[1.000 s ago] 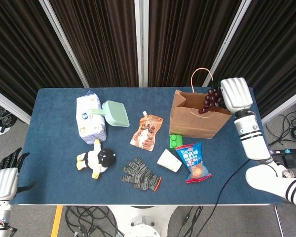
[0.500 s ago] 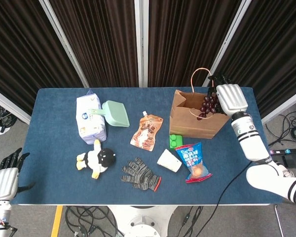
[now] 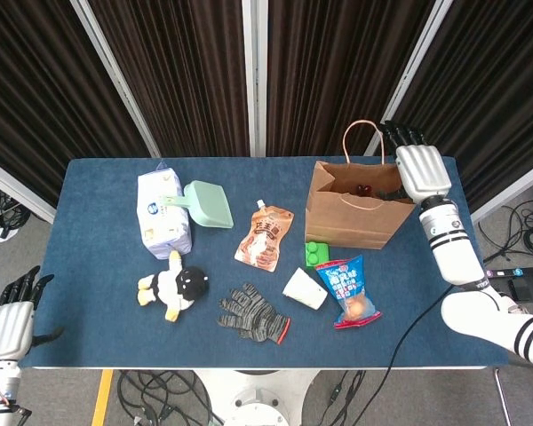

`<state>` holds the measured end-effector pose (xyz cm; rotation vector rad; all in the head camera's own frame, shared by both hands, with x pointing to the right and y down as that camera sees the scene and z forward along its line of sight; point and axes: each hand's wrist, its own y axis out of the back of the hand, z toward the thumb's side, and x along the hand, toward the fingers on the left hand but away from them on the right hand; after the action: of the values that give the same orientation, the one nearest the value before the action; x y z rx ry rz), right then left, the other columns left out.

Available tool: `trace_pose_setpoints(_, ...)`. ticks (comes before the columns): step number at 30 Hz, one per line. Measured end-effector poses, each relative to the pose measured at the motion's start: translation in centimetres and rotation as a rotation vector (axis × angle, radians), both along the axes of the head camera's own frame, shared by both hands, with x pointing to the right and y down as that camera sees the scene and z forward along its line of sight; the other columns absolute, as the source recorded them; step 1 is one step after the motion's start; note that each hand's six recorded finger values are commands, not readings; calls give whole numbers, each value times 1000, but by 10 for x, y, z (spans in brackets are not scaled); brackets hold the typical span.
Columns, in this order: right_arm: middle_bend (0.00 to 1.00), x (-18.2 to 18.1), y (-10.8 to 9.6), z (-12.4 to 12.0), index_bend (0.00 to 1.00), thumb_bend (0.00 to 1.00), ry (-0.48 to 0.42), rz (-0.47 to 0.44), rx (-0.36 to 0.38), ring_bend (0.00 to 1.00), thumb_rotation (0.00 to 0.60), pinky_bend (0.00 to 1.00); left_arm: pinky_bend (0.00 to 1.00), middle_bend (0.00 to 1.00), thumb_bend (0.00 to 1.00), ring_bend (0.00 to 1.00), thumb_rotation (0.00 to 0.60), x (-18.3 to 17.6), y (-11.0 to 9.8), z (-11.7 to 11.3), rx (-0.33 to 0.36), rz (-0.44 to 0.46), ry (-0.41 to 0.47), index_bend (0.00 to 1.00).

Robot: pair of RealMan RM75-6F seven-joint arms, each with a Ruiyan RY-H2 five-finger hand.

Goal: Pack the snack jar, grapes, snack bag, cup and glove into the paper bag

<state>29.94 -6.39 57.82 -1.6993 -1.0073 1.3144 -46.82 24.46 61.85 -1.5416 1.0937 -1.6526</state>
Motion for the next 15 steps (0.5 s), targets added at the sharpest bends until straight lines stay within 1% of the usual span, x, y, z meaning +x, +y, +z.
trace_pose_setpoints(2, 47, -1, 1, -2, 0, 0, -17, 0, 8, 0, 600, 41, 134, 144, 116, 110, 600, 0, 0, 0, 0, 0, 0, 216)
trace_pose_setpoints(4, 93, -1, 2, -7, 0, 0, -43, -2, 32, 0, 600, 46, 134, 144, 115, 110, 600, 0, 0, 0, 0, -1, 0, 216)
trace_pose_setpoints(6, 165, 2, 5, -15, 0, 0, -73, -10, 68, 2, 600, 113, 134, 144, 115, 111, 600, -1, 0, 0, 1, -2, -1, 216)
trace_pose_setpoints(7, 215, 3, 8, -18, 6, 0, -86, -15, 84, 23, 600, 173, 134, 144, 115, 111, 600, -1, 0, 0, 1, -1, -1, 216)
trace_pose_setpoints(8, 247, 5, 11, -22, 21, 4, -102, -22, 100, 48, 600, 212, 134, 144, 116, 111, 600, -1, 0, 0, 1, -1, -1, 216)
trace_pose_setpoints(10, 318, 11, 22, -31, 94, 31, -148, -40, 132, 134, 600, 308, 134, 144, 116, 110, 600, 0, -1, 0, 0, 2, -2, 216)
trace_pose_setpoints(13, 438, 20, 44, -44, 262, 81, -225, -78, 161, 278, 600, 457, 134, 143, 116, 110, 600, 2, -4, 0, 3, 9, -1, 216)
trace_pose_setpoints(15, 486, 28, 64, -51, 325, 96, -272, -114, 168, 327, 600, 507, 134, 143, 116, 110, 600, 3, -6, -1, 6, 16, 1, 216)
